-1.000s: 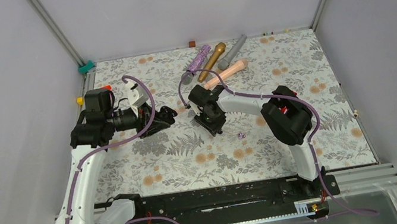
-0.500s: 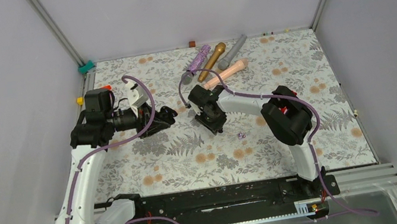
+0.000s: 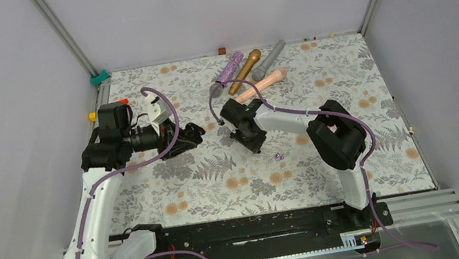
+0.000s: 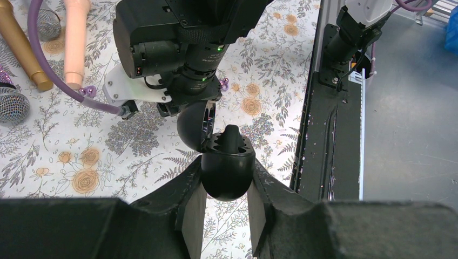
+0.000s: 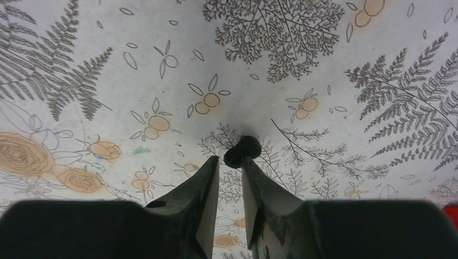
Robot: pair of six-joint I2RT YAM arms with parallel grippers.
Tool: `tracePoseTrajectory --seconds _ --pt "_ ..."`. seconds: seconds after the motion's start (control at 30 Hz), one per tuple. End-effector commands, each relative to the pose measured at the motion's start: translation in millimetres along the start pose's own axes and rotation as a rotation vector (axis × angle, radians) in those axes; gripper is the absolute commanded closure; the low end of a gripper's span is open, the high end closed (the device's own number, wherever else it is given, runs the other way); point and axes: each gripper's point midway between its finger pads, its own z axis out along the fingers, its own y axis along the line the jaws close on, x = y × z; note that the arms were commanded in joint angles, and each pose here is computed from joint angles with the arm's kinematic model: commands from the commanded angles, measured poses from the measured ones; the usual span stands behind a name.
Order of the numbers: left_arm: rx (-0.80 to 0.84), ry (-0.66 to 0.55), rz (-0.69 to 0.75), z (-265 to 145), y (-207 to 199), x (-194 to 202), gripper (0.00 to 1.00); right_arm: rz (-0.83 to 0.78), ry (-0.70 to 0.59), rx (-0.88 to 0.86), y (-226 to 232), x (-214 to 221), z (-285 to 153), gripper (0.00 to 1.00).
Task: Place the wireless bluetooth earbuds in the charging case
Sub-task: Pick up the earbud from the center of the board.
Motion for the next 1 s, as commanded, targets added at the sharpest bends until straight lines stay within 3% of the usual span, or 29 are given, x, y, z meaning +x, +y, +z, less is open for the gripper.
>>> tracePoseTrajectory --seconds 0.0,0.7,0.97 --pt "0.029 -0.035 0.041 0.5 -2.1 -8.0 1.00 -0.025 -0.011 0.073 -12.6 2.8 -15.8 0.74" --pt "0.033 -0.039 0.040 0.3 -2.8 -9.9 1.00 -0.045 0.020 0.138 -25.1 7.9 -18.6 0.87" --pt "0.034 -0.039 0.037 0.4 -2.9 -9.3 1.00 -0.046 -0.002 0.133 -25.3 2.8 -24.2 0.99"
